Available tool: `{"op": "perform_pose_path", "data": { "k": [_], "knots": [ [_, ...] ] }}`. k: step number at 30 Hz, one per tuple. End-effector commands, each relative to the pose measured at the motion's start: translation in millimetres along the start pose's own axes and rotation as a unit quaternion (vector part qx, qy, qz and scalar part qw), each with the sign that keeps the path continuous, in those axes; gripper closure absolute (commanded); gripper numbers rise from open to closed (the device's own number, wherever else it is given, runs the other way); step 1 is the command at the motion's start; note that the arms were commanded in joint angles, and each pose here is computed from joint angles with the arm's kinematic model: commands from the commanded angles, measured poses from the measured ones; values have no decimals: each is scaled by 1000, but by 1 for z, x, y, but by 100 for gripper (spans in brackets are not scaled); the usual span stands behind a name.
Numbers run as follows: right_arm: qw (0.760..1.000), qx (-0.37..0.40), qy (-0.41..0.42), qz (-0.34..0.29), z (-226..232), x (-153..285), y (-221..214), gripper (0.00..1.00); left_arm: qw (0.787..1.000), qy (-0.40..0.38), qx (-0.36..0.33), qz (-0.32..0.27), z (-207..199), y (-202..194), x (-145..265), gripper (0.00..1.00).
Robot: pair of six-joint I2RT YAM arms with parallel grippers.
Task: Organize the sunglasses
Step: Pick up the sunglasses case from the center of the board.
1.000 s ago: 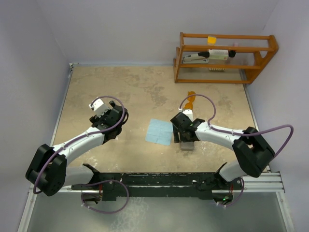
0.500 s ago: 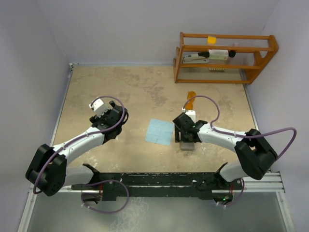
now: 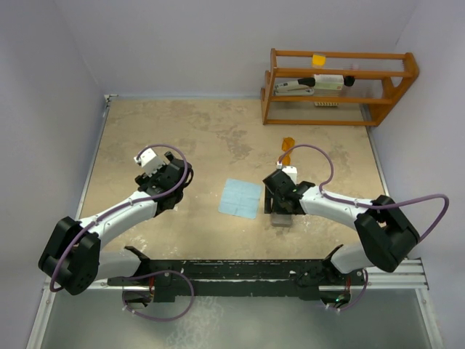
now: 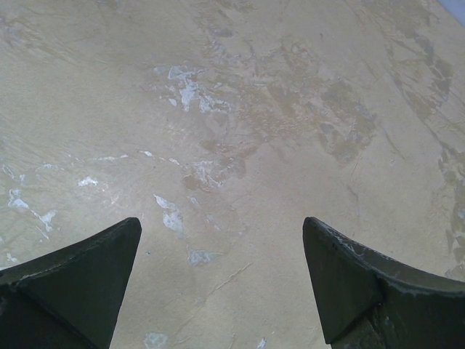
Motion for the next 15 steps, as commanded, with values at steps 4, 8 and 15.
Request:
{"op": "perform_pose_path", "data": {
  "k": [4, 8, 15],
  "knots": [
    [999, 1, -4, 33, -4, -9, -13, 24, 1000, -3, 5, -5, -1, 0, 0, 10],
    [999, 6, -5, 38, -4, -11, -16, 39, 1000, -2, 5, -5, -2, -1, 0, 10],
    [999, 22, -5, 40, -3, -14, -15, 78, 1000, -1, 5, -3, -2, -3, -1, 10]
  ]
}}
Point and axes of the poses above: each gripper's point midway between its finger pads, its own x axis back along the fingers, its own z axis along the line the jaws close on, y = z × x, the point moved 10 cm from there along x, back along the fingers, and after that the axes turned 5 degrees about x, right-handed, at the moved point
